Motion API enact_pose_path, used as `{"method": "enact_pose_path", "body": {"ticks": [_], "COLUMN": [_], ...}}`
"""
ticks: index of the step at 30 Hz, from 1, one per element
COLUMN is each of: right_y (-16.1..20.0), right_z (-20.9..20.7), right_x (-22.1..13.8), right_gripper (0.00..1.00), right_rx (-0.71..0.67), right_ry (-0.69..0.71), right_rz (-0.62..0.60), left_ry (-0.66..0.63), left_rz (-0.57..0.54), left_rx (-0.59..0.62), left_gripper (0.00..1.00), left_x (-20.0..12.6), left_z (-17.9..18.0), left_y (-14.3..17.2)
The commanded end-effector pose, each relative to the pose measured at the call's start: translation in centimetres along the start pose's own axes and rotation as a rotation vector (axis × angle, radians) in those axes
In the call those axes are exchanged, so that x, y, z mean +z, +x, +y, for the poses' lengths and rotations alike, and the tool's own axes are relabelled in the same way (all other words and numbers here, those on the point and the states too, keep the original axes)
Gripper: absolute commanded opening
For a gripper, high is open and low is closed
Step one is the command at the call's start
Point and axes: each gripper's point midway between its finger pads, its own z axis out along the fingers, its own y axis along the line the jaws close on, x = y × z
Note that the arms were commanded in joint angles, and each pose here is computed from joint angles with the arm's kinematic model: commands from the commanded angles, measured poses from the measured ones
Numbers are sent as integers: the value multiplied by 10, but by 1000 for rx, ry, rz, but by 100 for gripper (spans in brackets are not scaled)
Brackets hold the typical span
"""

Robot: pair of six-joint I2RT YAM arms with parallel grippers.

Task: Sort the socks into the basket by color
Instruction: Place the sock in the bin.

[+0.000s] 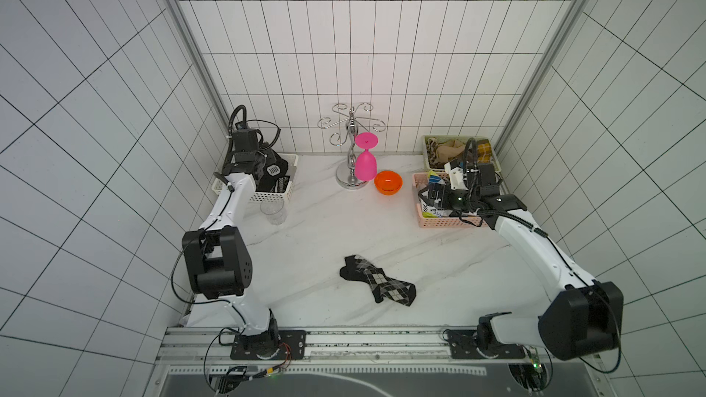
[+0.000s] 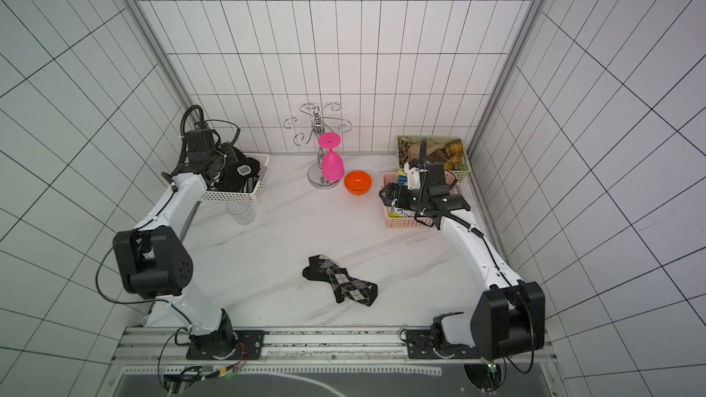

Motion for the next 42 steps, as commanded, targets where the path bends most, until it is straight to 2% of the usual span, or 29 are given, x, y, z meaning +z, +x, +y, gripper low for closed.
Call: {"method": "enact_pose_path", "body": {"ticks": [1, 6, 11, 18, 19, 20, 22, 23, 24, 28, 38, 42], "right_y": [0, 1, 3, 0, -1, -2, -5, -5, -6, -9, -6, 4], "right_z": [2, -5, -9, -17, -17, -17, -15, -15, -15, -10, 15, 32], "right_x": [9, 26, 43, 59, 60, 62, 64, 66, 67, 67, 62, 60], "right_gripper": [99, 99, 99, 99, 99, 99, 99, 99, 99, 99, 99, 99], "right_rx": [-20, -9, 1, 17, 17, 18, 17, 19, 20, 16, -33, -72], "right_ry": [-24, -16, -20, -20, -22, -25, -34, -38, -40, -57, -98, -129], "right_rz": [14, 47, 78, 103, 105, 107, 108, 111, 115, 114, 109, 133], "left_ry": [-92, -163, -234, -304, -308, -307, -291, -278, -267, -222, -85, 19], "left_rz": [-83, -63, -5, 82, 88, 91, 98, 99, 97, 46, -129, -142], "left_rx": [-17, -43, -59, -64, -67, -71, -76, -77, -78, -73, -56, -14], "left_gripper": [0, 0, 0, 0, 2, 9, 34, 42, 46, 55, 59, 58], "left_x": [23, 68, 110, 142, 143, 143, 145, 144, 142, 127, 50, 11], "left_z": [27, 64, 96, 119, 122, 122, 119, 116, 114, 99, 43, 2], "left_y": [-25, -15, 13, 48, 51, 53, 55, 54, 52, 32, -44, -55]}}
